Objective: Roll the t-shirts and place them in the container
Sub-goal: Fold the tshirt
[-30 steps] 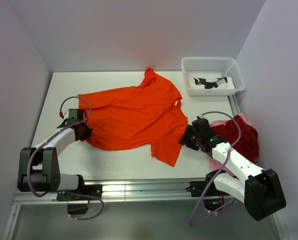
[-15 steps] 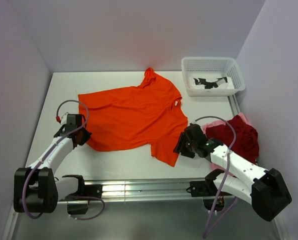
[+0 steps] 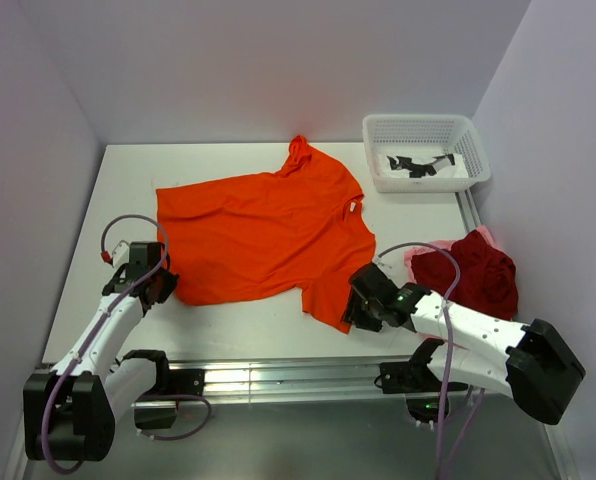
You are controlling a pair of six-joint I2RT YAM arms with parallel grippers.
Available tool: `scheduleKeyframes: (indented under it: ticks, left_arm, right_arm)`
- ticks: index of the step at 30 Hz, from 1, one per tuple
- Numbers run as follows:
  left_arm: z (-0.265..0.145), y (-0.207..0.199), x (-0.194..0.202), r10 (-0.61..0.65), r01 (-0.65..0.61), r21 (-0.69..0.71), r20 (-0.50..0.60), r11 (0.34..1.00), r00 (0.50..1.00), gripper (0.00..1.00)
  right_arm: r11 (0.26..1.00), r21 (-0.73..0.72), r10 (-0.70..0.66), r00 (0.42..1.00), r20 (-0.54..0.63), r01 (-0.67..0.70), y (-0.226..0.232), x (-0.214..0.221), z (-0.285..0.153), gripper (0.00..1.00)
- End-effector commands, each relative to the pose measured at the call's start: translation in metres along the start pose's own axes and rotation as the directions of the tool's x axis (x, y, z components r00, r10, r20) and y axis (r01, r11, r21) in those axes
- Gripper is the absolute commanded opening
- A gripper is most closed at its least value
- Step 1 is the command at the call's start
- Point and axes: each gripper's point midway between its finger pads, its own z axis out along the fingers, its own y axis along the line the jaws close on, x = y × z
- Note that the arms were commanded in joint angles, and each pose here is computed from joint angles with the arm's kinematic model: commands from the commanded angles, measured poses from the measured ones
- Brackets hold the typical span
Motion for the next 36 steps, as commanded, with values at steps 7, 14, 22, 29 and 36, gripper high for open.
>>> scheduleKeyframes:
  ticks: [7,14,22,29,36]
  left_arm:
    - [0.0,-0.002,-0.002,-0.015,0.015,-0.009,0.006,1.0,1.0,0.0]
    - [0.003,-0.003,0.0,-0.005,0.005,0.005,0.001,1.0,1.0,0.0]
    - [-0.001,0.002,0.001,-0.018,0.018,-0.007,0.004,1.0,1.0,0.0]
    - [-0.012,0.014,-0.004,-0.112,0.114,-0.057,0.04,0.992,0.993,0.0]
    - [-0.028,0.019,-0.01,-0.181,0.186,-0.095,0.06,0.978,0.982,0.0]
  right_arm:
    - [0.997,0.079,0.019,1.0,0.014,-0.021,-0.006,0.009,0.004,0.49]
    - [0.991,0.127,0.034,0.999,0.039,-0.039,-0.013,0.009,0.012,0.19]
    - [0.989,0.146,0.018,0.997,0.081,-0.029,-0.012,-0.004,-0.01,0.0]
    - [0.989,0.15,-0.006,0.996,0.09,-0.007,-0.01,-0.01,-0.027,0.0]
    - [0.992,0.128,-0.013,0.987,0.158,-0.007,0.001,-0.029,-0.046,0.0]
